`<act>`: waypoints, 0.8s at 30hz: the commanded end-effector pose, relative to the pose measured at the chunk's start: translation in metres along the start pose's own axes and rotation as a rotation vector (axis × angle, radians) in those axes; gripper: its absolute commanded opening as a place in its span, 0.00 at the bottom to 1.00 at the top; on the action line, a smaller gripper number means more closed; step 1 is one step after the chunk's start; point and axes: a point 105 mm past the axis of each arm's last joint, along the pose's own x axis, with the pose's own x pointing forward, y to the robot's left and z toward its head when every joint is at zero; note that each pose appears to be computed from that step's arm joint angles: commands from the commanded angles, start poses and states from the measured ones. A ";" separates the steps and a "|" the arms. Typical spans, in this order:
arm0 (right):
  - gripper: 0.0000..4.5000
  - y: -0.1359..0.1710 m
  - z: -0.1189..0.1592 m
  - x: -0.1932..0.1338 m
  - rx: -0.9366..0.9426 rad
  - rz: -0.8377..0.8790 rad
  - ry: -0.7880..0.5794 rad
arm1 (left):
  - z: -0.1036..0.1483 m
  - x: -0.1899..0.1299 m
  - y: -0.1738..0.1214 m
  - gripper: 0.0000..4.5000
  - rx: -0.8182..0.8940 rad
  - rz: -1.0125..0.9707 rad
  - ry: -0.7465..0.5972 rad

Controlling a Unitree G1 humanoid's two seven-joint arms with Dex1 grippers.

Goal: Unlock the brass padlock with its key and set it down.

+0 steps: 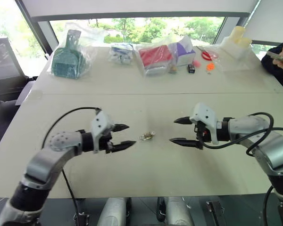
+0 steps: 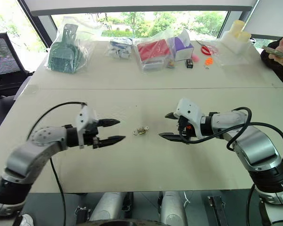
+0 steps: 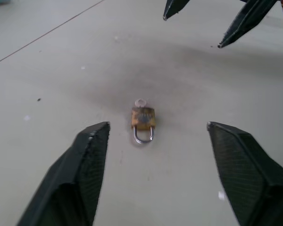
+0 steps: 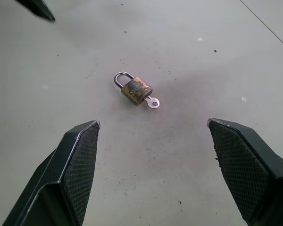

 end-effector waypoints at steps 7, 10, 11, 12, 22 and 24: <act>0.85 0.004 0.009 -0.008 -0.029 -0.057 -0.030 | -0.028 0.045 0.008 0.99 0.093 0.090 0.054; 0.85 0.005 0.008 -0.010 -0.020 -0.076 -0.029 | -0.031 0.056 0.011 0.99 0.081 0.088 0.054; 0.85 0.006 0.008 -0.010 -0.018 -0.080 -0.029 | -0.033 0.059 0.011 0.99 0.087 0.080 0.057; 0.85 0.007 0.008 -0.010 -0.017 -0.083 -0.029 | -0.034 0.061 0.011 0.99 0.094 0.075 0.060; 0.85 0.007 0.007 -0.011 -0.022 -0.105 -0.027 | -0.045 0.065 0.006 0.72 0.141 0.032 0.099; 0.85 0.006 0.008 -0.010 -0.026 -0.103 -0.027 | -0.046 0.059 0.007 0.54 0.146 0.024 0.111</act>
